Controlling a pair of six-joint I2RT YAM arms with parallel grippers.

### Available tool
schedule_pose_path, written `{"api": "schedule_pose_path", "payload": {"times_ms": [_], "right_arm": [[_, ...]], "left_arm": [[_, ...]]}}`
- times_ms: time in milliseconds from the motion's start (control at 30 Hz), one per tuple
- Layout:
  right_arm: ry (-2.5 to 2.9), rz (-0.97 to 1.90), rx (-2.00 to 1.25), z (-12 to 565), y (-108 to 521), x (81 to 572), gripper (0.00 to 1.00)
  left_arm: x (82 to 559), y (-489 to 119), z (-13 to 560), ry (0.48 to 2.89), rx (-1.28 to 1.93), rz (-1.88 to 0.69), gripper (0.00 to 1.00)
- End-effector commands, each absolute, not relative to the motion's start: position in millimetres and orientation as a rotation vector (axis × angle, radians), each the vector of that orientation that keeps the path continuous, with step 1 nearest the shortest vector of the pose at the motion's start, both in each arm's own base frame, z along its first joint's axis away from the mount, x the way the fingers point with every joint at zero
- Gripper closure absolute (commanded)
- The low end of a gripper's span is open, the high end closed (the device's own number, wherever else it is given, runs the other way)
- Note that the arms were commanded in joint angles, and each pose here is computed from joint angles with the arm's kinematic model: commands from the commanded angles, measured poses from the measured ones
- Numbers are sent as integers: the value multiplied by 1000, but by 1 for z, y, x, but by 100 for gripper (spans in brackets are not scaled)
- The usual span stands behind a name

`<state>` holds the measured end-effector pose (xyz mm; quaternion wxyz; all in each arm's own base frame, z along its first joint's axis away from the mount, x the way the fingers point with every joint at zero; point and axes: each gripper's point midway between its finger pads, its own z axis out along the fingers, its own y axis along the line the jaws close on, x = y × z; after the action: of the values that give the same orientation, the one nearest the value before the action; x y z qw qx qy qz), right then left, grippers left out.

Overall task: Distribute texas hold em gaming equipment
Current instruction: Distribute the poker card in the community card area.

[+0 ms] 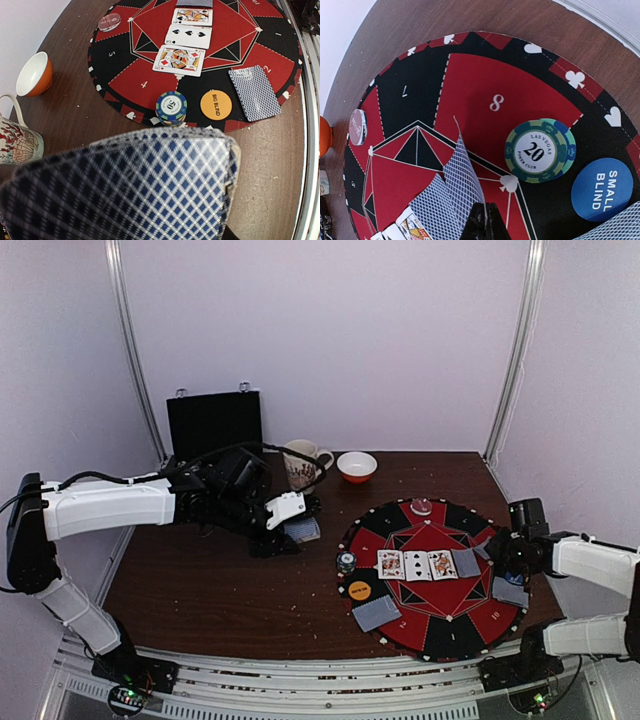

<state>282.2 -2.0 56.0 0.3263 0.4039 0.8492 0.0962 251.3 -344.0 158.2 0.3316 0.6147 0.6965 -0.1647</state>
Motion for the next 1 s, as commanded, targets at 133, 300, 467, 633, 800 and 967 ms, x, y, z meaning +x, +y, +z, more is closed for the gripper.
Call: {"api": "schedule_pose_path", "payload": {"times_ms": [133,300,467,633,800,967], "right_arm": [[2189,223,1108,47,-12,276,100],[2192,235,1116,42,-11,275,100],[2191,254,1125,40,-8,280,100],[2209,253,1132,37,-7,279,95],[2191,258,1153,42,-8,276,89],[2178,263,1161,47,-9,272,78]], "left_arm": [[254,-350,172,1770,1593,-442,56],[254,-351,171,1770,1596,-446,56],[254,-351,171,1771,1595,-444,56],[254,-351,172,1770,1593,-440,56],[254,-351,172,1770,1594,-443,56],[254,-351,172,1770,1593,-441,56]]}}
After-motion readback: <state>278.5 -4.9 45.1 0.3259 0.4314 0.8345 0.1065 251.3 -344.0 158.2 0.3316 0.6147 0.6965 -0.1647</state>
